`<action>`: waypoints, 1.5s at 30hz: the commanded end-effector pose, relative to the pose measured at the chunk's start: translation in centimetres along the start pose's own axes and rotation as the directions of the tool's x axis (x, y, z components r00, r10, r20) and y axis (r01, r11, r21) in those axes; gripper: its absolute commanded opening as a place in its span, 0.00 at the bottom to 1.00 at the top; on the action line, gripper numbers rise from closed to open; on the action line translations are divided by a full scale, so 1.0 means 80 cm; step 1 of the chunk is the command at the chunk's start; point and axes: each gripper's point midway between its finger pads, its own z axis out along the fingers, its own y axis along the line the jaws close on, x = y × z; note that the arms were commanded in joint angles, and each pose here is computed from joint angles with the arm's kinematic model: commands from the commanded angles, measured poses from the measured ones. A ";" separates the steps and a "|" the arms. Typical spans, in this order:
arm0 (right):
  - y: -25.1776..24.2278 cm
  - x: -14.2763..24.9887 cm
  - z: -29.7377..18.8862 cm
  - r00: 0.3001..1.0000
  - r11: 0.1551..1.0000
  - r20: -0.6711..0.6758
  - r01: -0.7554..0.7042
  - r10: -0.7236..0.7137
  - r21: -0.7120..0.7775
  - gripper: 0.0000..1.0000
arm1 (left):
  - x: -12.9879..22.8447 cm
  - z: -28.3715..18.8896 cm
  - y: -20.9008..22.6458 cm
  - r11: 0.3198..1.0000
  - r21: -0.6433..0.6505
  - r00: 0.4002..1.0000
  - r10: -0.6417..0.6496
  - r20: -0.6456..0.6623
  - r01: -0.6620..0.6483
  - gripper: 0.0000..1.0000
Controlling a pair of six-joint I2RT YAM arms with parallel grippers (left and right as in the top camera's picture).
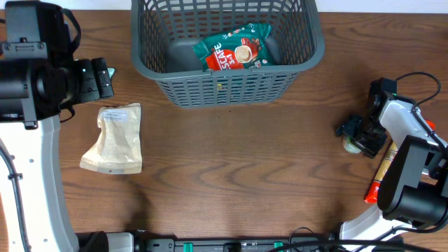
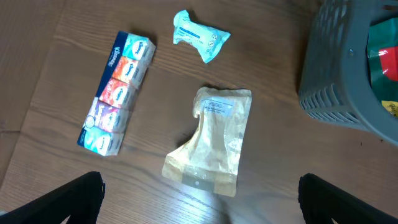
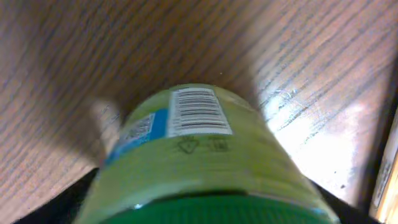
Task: Pack container
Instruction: 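Grasp the green-capped jar with the right gripper, then lift the jar with the right gripper into the basket and release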
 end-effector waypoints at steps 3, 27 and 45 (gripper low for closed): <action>-0.003 0.001 0.005 1.000 1.000 -0.007 -0.012 0.012 0.010 0.53 | 0.001 -0.003 0.004 1.000 -0.007 1.000 -0.002 0.005 0.002 0.99; 0.106 -0.092 -0.269 0.888 0.925 0.386 0.337 -0.251 -0.175 0.01 | -0.001 -0.003 0.003 1.000 -0.006 1.000 -0.003 0.009 0.003 0.99; 0.307 0.035 -0.496 0.188 0.400 0.812 0.915 -0.553 0.060 0.01 | -0.001 -0.003 0.003 1.000 -0.006 1.000 -0.004 0.009 0.004 0.99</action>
